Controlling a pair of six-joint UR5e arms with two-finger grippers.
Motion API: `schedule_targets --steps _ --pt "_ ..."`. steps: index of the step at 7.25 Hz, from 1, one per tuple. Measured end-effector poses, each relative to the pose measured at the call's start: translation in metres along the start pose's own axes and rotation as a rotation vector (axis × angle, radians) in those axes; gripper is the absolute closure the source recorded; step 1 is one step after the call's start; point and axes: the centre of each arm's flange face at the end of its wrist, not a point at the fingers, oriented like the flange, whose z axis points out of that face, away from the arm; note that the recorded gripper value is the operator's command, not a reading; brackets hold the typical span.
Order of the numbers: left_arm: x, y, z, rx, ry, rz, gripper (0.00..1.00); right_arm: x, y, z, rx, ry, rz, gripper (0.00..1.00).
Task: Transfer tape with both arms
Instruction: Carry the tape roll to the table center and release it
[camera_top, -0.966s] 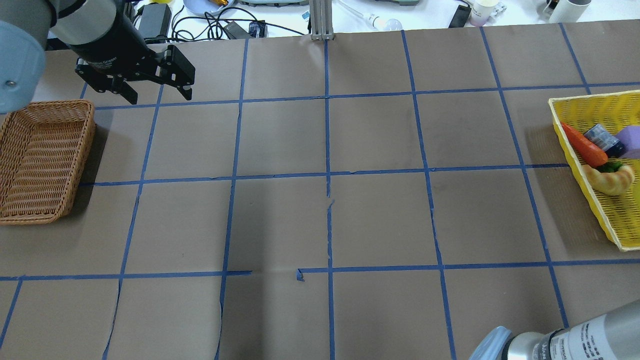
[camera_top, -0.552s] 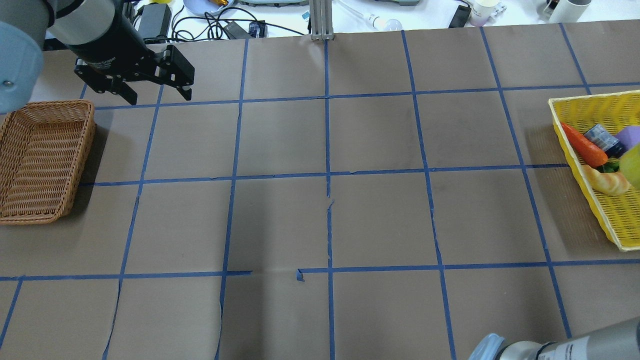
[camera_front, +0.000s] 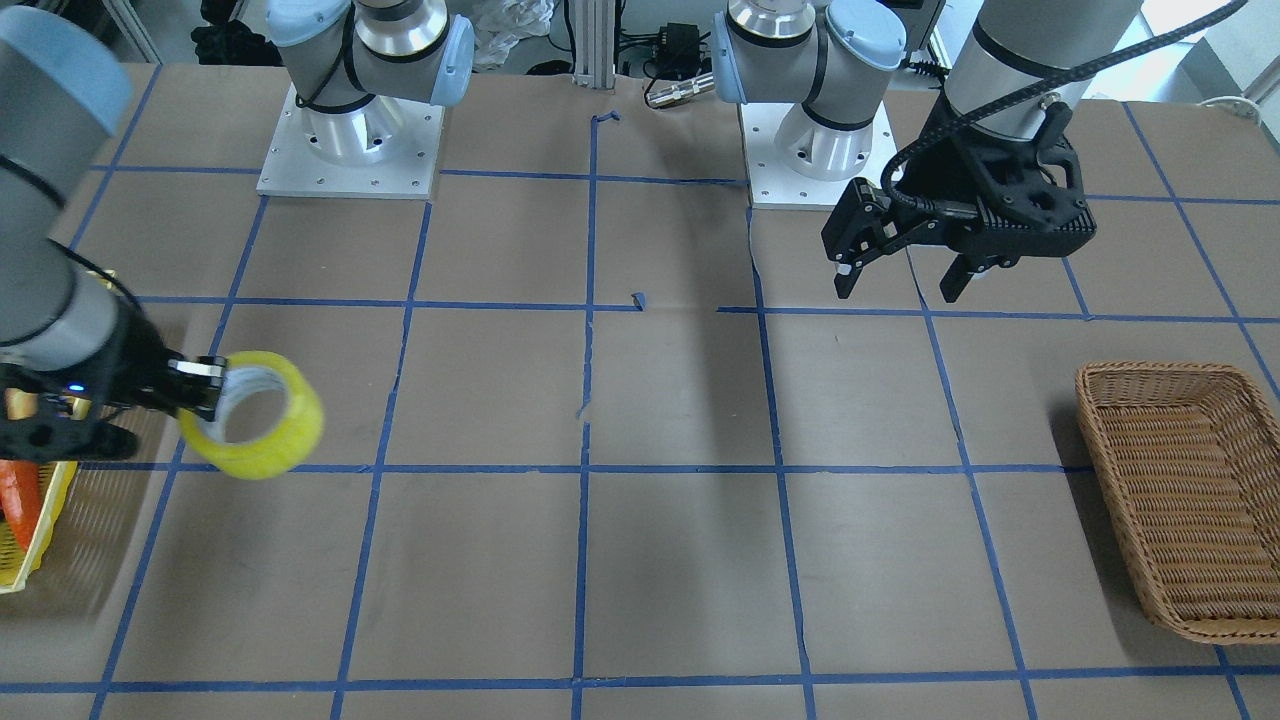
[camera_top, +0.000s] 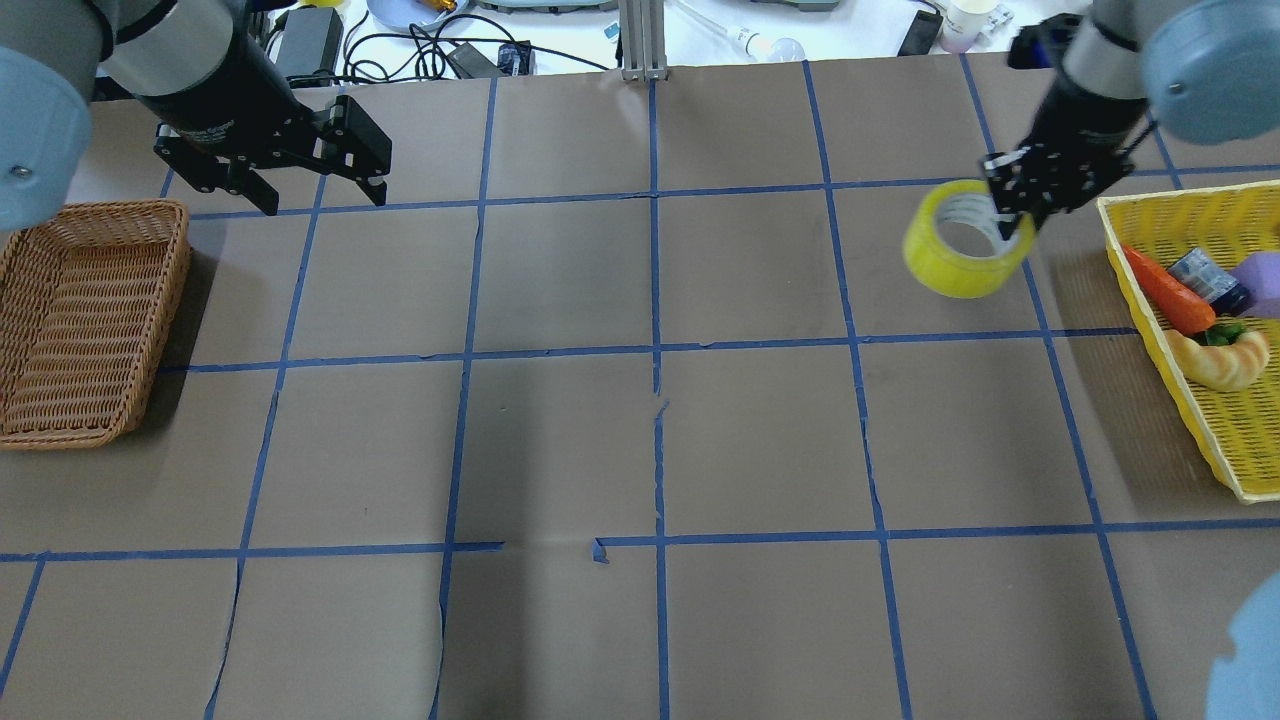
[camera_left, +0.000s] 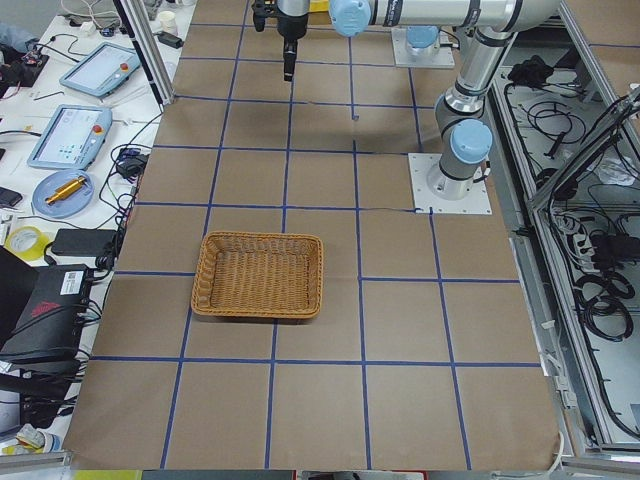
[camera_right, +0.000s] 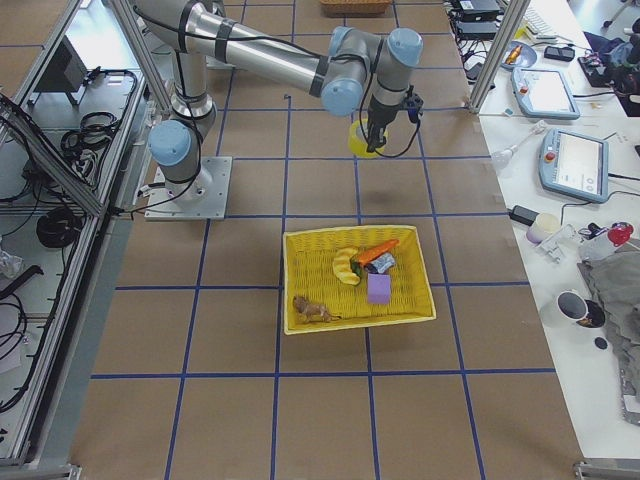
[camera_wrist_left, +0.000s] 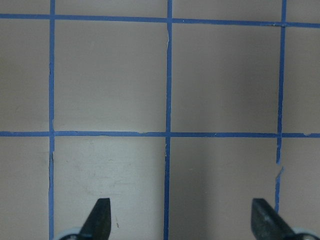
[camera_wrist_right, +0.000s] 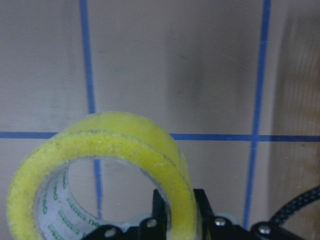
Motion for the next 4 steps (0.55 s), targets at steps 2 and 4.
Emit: schedule_targets --steps 2,4 --pt "-0.001 -0.001 0.002 0.0 -0.004 -0.001 0.0 -0.133 -0.009 0.051 0.031 0.009 0.118 1.0" --pt "-0.001 -0.001 0.003 -0.001 -0.006 0.004 0.0 -0.199 -0.012 0.098 0.03 -0.031 0.2 1.0"
